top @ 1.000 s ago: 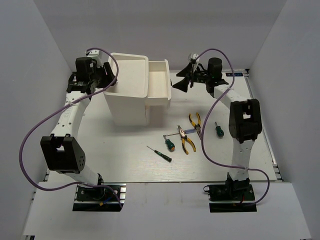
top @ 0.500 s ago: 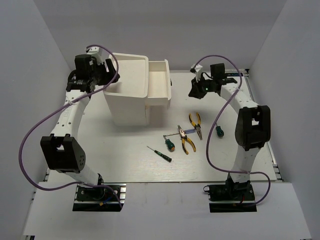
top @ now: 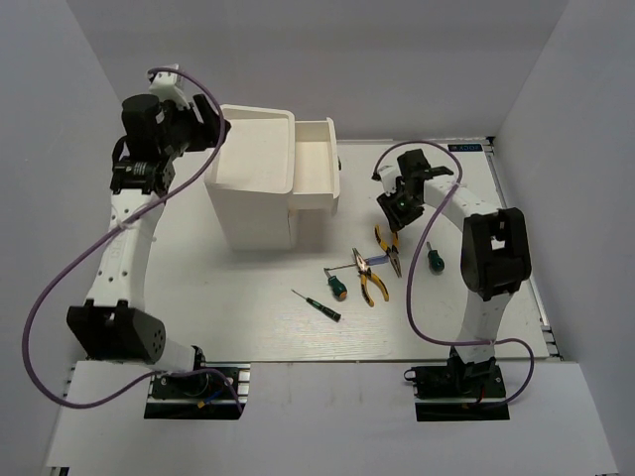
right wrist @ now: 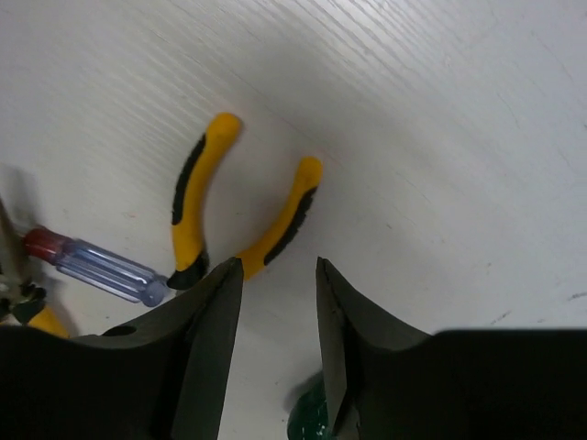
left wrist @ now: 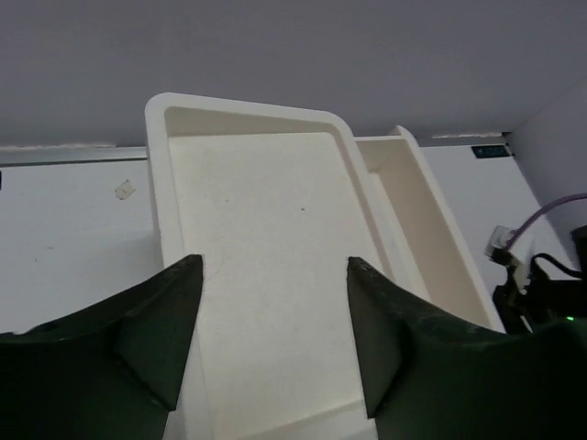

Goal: Sort the tools into containers

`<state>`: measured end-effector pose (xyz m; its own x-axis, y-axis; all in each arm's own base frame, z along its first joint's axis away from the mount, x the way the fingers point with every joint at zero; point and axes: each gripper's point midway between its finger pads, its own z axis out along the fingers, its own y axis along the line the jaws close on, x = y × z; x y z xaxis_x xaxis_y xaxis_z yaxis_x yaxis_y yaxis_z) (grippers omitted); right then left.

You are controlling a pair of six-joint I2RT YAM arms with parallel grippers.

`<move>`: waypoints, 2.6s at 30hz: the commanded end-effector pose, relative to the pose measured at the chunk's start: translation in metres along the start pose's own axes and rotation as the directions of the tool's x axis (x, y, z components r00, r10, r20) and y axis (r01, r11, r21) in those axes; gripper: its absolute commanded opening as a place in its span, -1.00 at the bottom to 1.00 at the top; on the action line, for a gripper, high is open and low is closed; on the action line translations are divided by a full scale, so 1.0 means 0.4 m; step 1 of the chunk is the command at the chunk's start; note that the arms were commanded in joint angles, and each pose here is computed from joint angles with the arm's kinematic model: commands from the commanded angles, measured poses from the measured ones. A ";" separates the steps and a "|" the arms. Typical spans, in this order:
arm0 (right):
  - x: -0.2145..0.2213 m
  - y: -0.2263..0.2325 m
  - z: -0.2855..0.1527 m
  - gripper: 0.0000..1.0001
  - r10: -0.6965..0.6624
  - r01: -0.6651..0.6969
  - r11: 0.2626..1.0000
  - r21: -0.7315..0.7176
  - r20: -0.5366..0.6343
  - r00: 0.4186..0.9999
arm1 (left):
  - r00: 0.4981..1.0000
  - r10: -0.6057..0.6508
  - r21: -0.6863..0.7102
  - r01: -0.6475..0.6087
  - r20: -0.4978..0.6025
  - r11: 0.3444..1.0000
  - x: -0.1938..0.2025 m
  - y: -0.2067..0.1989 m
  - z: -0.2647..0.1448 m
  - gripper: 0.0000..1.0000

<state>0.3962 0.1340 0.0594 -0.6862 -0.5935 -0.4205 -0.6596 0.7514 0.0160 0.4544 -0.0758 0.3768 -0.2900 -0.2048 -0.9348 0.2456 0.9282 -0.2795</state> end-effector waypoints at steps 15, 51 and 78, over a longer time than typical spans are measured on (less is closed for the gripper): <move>0.076 0.025 0.077 -0.04 0.147 -0.149 0.989 -0.004 -0.130 0.980 | 0.994 -0.033 0.213 0.054 -0.101 0.976 0.182 -0.144 -0.240 0.12; -0.869 0.207 -0.519 -1.00 0.452 0.127 0.818 -0.561 0.762 0.463 | 0.903 -0.018 0.377 0.197 -0.428 0.905 0.454 -0.324 -0.260 -0.19; -0.643 0.061 -0.618 -1.00 0.225 -0.072 0.974 -0.217 0.850 0.476 | 0.804 0.181 0.455 0.121 -0.566 0.882 0.641 -0.638 -0.146 -0.10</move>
<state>0.4783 0.2860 0.3858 -0.3370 0.2025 -0.9195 -0.7519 0.5298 0.3923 0.2645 -0.3316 0.2138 -0.7260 0.1859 -0.6620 0.5982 0.6456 -0.4747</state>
